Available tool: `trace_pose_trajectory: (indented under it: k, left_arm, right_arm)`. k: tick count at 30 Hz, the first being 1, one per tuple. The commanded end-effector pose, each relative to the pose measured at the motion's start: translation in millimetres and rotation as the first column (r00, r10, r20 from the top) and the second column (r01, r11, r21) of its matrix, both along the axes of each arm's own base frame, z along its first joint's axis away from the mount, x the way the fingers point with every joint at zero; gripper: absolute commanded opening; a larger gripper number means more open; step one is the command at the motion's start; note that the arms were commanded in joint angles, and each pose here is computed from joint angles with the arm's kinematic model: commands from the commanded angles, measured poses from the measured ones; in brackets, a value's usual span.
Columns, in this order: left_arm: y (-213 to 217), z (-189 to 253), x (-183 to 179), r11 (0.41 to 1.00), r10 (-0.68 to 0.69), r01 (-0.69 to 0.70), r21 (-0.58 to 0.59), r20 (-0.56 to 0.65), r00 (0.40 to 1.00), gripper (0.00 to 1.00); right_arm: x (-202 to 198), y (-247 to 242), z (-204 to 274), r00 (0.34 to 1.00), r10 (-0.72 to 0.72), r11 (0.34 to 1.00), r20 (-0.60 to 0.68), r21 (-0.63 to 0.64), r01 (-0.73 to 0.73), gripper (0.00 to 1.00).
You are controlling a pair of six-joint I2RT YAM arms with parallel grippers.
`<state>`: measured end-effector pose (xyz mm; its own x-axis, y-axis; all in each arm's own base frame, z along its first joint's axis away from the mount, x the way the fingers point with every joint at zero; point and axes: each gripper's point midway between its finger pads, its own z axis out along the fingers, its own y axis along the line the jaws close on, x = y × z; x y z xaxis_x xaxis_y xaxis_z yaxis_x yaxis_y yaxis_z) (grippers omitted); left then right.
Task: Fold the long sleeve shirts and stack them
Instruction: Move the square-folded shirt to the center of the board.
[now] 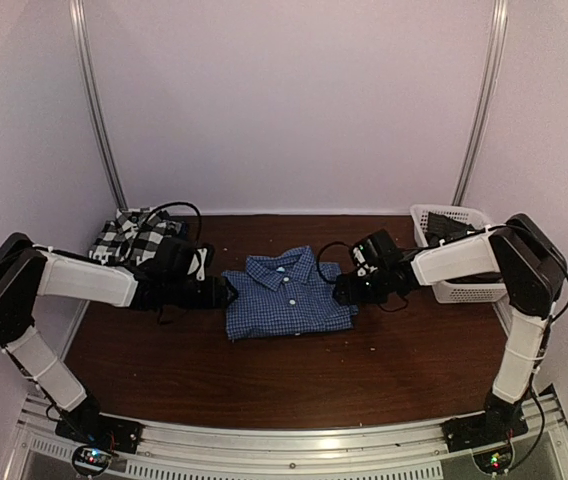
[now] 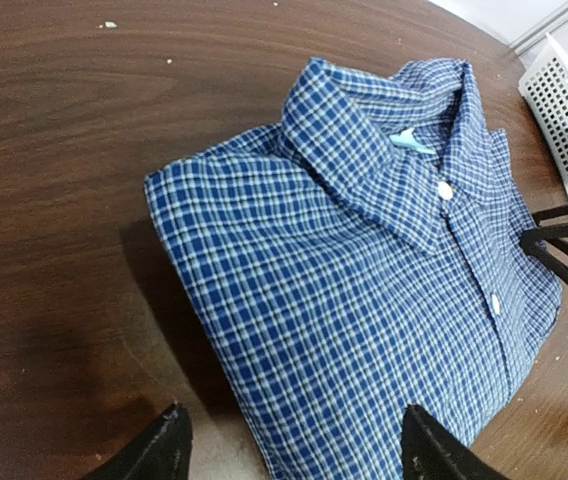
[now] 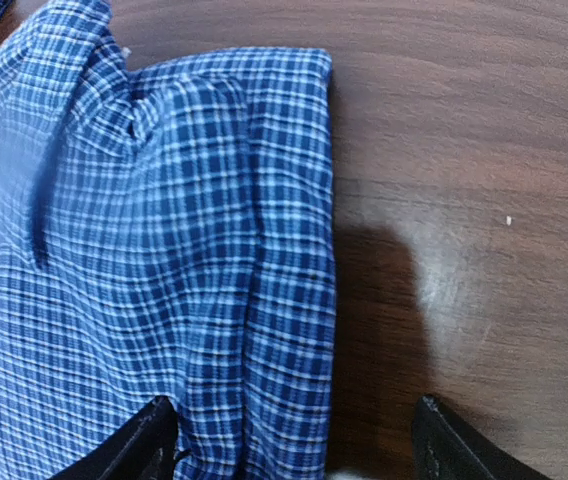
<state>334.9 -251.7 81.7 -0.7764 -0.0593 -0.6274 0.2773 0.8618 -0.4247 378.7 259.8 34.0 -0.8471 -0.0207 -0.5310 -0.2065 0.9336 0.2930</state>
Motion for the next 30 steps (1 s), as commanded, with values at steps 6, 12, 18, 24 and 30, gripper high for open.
trace_pose_trajectory:
  k: [6,12,18,24,30]
  left_arm:
    - [-36,-21,20,0.985,-0.125,0.117,-0.125,-0.051,0.991,0.55]
    - [-56,-39,13,0.965,-0.211,0.192,-0.181,-0.09,0.973,0.39]
    - [-89,-49,-7,0.937,-0.314,0.29,-0.193,-0.109,0.943,0.32]
    - [-99,-43,-11,0.936,-0.308,0.284,-0.208,-0.091,0.947,0.37]
    - [-71,-14,18,0.976,-0.214,0.215,-0.029,0.016,0.977,0.65]
  right_arm:
    - [-2,19,-3,0.997,0.071,0.992,0.002,0.104,-0.071,0.56]
    - [-21,-5,-10,1.0,0.01,0.997,0.001,0.078,-0.01,0.21]
    - [-42,-44,-4,0.995,-0.099,0.995,0.018,0.021,0.098,0.06]
    - [-49,-75,5,0.986,-0.162,0.985,0.035,-0.057,0.164,0.12]
    - [-50,-79,23,0.984,-0.164,0.985,0.072,-0.047,0.167,0.51]
